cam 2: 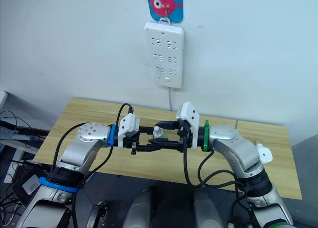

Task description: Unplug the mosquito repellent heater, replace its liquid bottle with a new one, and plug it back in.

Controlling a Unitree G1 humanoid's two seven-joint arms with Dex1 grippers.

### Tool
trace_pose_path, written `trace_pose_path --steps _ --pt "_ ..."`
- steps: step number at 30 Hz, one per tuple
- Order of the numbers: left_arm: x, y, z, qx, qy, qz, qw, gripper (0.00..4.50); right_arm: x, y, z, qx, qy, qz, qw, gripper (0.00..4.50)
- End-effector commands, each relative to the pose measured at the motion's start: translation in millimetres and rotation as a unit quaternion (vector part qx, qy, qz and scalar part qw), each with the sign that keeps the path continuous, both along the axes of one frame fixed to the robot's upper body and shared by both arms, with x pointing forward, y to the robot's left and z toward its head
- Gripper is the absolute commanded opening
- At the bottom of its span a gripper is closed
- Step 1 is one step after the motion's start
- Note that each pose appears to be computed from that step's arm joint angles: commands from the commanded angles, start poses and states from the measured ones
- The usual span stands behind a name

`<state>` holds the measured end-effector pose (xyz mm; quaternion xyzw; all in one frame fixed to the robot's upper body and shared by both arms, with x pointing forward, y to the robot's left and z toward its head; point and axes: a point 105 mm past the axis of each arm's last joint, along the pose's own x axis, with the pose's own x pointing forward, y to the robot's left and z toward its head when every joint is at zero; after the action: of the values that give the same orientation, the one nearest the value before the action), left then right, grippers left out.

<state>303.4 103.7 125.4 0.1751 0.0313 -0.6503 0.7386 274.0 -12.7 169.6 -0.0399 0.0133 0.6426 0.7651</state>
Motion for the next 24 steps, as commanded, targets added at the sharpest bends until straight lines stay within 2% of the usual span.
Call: trace_pose_path --steps 1,3,6,11,12,15,20,22,24 --pt "-3.8 -3.4 7.7 -0.006 -0.017 -0.014 1.0 2.23 -0.7 4.9 10.3 0.01 -0.03 0.005 0.999 2.89" --pt "-4.0 -4.3 7.7 -0.006 -0.017 -0.015 1.0 2.23 1.8 5.9 8.8 0.005 -0.035 0.001 0.999 2.89" --pt "-4.7 -4.7 7.6 -0.007 -0.017 -0.016 1.0 2.23 3.5 6.5 10.5 0.012 -0.037 -0.001 0.999 2.31" --pt "-6.9 -4.8 6.0 -0.007 -0.015 -0.016 1.0 2.23 2.3 6.8 19.2 0.035 -0.035 0.005 0.999 0.56" --pt "-7.4 -4.9 5.7 -0.007 -0.014 -0.017 1.0 2.23 1.4 6.9 21.3 0.041 -0.034 0.007 0.999 0.35" --pt "-9.1 -5.2 4.6 -0.006 -0.013 -0.018 1.0 2.23 -3.0 6.5 34.1 0.062 -0.046 0.014 0.997 0.36" --pt "-8.7 2.4 1.4 0.0 -0.01 -0.007 1.0 2.23 -8.2 -4.4 89.4 0.129 -0.05 -0.002 0.99 0.36" --pt "-7.8 8.9 -1.5 0.004 -0.007 0.005 1.0 2.23 8.8 -23.1 96.8 0.135 -0.048 -0.071 0.987 0.36" --pt "-7.7 13.5 -3.3 0.006 -0.005 0.013 1.0 2.23 25.7 -40.0 92.4 0.129 -0.045 -0.14 0.981 0.36"
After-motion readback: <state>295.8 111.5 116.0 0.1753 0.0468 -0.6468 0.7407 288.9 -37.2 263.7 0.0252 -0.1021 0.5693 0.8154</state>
